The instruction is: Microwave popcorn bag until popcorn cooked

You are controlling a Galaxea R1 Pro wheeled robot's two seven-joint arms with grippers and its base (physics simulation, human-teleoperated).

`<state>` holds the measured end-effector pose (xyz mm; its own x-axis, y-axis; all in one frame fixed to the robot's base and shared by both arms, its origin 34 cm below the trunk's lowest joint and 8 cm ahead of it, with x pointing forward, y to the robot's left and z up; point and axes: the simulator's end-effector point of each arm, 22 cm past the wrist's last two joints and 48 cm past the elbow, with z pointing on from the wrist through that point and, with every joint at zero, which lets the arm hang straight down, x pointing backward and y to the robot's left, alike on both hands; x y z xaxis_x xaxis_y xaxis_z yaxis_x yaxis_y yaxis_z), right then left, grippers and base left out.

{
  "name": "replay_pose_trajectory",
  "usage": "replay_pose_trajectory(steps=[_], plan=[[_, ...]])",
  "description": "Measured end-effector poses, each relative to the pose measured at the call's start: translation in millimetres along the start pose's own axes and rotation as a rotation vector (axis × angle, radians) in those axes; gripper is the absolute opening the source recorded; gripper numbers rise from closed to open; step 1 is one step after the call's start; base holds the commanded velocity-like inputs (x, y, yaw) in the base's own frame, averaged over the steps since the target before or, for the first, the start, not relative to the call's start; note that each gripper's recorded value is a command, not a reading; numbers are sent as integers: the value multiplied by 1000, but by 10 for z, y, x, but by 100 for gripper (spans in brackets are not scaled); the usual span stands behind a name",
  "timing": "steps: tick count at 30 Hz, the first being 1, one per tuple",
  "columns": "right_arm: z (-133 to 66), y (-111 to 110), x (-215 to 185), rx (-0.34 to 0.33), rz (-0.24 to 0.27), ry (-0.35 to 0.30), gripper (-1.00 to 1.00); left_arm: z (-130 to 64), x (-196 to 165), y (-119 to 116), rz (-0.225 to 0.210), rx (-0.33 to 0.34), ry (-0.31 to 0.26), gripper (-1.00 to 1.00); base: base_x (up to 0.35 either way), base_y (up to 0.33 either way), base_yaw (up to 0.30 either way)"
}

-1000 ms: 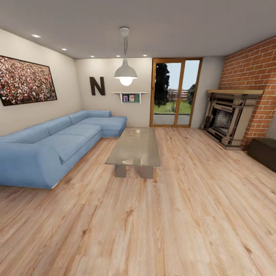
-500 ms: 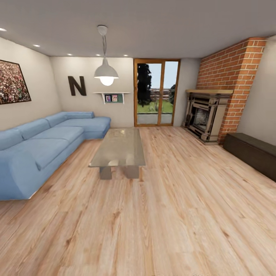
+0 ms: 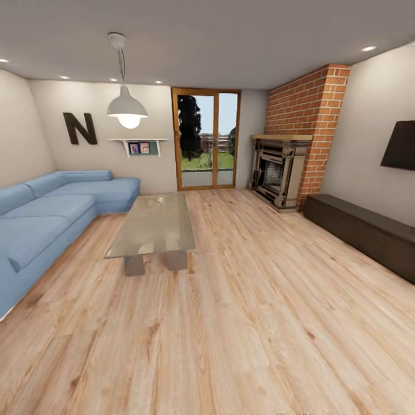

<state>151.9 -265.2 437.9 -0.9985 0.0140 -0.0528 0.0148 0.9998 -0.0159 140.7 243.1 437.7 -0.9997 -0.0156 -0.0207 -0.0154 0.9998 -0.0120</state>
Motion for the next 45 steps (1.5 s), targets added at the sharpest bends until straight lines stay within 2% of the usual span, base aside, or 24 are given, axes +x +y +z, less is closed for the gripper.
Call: replay_pose_trajectory(steps=[6,32,34,37,39,42,45], plan=[[-1,0,11,0,0,2,100,-1,12,-135,1,17,2,100,0,0,-294],[-1,0,-10,0,0,-8,100,0,4,-87,-10,9,2,100,0,0,-294],[-1,0,-9,0,0,-8,100,0,4,-63,-43,6,2,100,0,0,-294],[-1,0,-7,0,0,-7,100,0,2,3,-174,-7,2,100,0,0,-294],[-1,0,-4,0,0,-7,100,0,0,32,-224,-12,1,100,0,0,-294],[-1,0,-12,0,0,-8,100,0,-1,69,-246,-17,0,100,0,0,-294],[-1,0,-10,0,0,-8,100,0,-4,65,-249,-17,-2,100,0,0,-294]])
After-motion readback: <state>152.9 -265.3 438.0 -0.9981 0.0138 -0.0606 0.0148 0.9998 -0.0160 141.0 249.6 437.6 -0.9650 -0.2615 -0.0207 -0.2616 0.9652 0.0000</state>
